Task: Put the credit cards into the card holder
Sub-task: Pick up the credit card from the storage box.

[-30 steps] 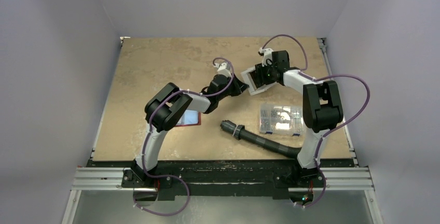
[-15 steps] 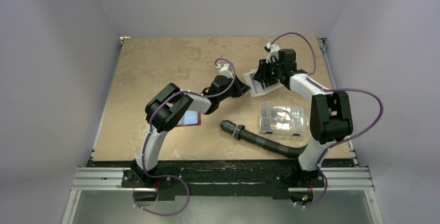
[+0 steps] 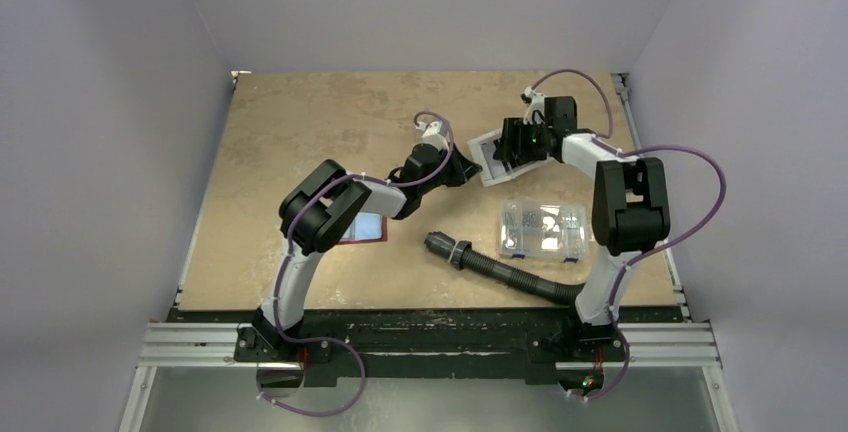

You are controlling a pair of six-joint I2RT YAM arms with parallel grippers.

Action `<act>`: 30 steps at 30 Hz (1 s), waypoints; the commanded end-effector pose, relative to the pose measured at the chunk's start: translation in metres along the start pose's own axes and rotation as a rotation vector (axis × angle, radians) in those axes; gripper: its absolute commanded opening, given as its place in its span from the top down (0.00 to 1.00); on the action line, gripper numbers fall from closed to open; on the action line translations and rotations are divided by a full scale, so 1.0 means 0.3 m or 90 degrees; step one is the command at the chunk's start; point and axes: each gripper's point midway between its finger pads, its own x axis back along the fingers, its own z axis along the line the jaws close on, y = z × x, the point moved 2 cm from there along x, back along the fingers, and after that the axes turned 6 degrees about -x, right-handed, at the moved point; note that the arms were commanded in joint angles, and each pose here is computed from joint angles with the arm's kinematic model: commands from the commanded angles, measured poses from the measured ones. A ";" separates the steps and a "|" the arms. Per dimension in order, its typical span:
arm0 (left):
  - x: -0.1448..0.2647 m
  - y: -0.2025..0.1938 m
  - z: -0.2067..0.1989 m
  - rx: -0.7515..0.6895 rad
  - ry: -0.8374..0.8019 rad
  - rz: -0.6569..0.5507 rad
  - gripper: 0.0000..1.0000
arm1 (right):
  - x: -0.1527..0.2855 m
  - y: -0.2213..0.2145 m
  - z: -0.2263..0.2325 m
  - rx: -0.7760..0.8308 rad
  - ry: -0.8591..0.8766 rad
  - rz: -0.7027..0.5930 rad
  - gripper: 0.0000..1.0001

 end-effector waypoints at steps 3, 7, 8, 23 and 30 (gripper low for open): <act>0.011 -0.027 0.026 -0.040 -0.005 0.016 1.00 | -0.044 -0.011 0.024 0.035 0.062 0.041 0.24; 0.002 -0.014 0.014 -0.047 -0.009 0.017 1.00 | -0.051 -0.069 0.088 0.008 0.150 0.065 0.28; 0.000 -0.009 0.011 -0.049 -0.010 0.017 1.00 | -0.049 -0.087 0.101 0.000 0.168 0.075 0.30; -0.004 -0.012 0.009 -0.038 -0.007 0.022 1.00 | 0.022 -0.102 0.228 -0.082 0.318 0.077 0.52; -0.003 -0.021 0.035 -0.020 0.001 0.031 1.00 | 0.065 -0.093 0.214 -0.102 0.336 0.058 0.58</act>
